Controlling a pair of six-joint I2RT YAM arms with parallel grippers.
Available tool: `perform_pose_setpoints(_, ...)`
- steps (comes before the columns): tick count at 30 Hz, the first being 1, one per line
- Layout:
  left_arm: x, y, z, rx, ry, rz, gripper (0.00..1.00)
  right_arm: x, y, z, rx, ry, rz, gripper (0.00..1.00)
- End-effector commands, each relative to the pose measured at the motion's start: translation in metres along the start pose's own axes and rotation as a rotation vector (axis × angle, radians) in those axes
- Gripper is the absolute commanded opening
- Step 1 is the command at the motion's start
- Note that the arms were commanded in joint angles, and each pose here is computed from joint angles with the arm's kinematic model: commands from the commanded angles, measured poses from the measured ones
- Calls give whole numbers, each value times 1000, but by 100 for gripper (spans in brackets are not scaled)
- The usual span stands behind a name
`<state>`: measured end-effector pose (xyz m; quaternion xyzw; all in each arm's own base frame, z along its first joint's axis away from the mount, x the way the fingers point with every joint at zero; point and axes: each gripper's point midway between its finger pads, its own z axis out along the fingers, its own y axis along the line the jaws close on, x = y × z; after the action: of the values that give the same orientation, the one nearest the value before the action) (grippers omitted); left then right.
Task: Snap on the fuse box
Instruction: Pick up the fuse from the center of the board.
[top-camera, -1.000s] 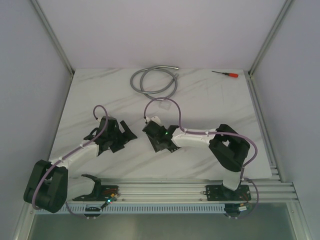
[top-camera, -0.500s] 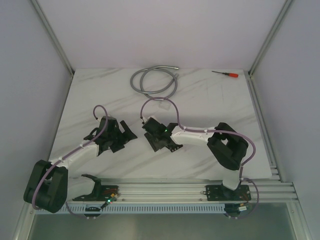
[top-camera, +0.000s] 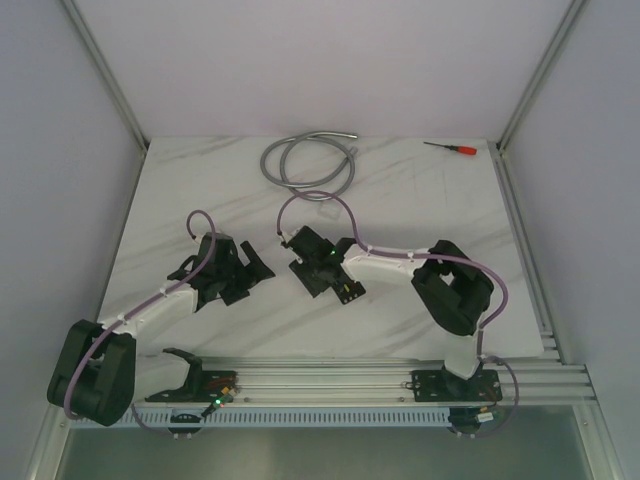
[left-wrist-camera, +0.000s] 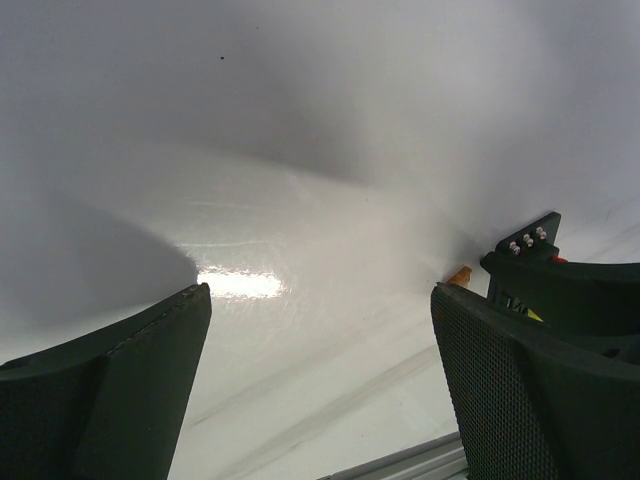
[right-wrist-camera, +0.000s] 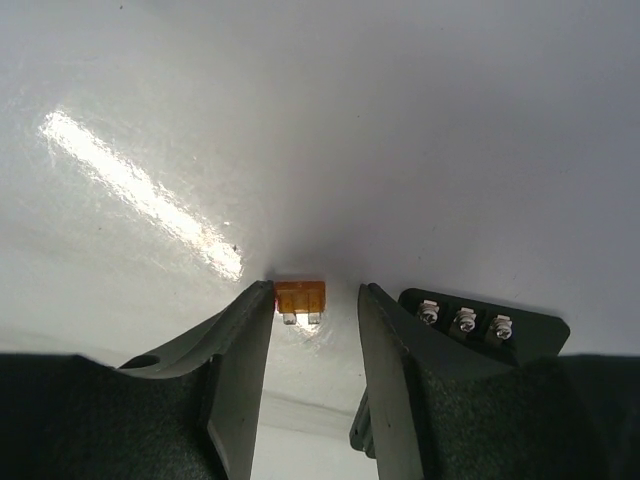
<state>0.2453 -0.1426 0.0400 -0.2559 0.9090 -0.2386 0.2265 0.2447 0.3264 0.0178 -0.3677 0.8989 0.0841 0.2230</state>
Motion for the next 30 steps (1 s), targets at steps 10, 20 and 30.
perform_pose_setpoints(10,-1,-4,-1,24,1,1,100,33,-6,10,7,178,-58,36)
perform_pose_setpoints(20,-1,-5,-1,29,1,-2,100,42,-10,4,81,226,78,40)
perform_pose_setpoints(30,-1,-6,-2,35,4,-1,100,26,-6,19,37,194,-16,45)
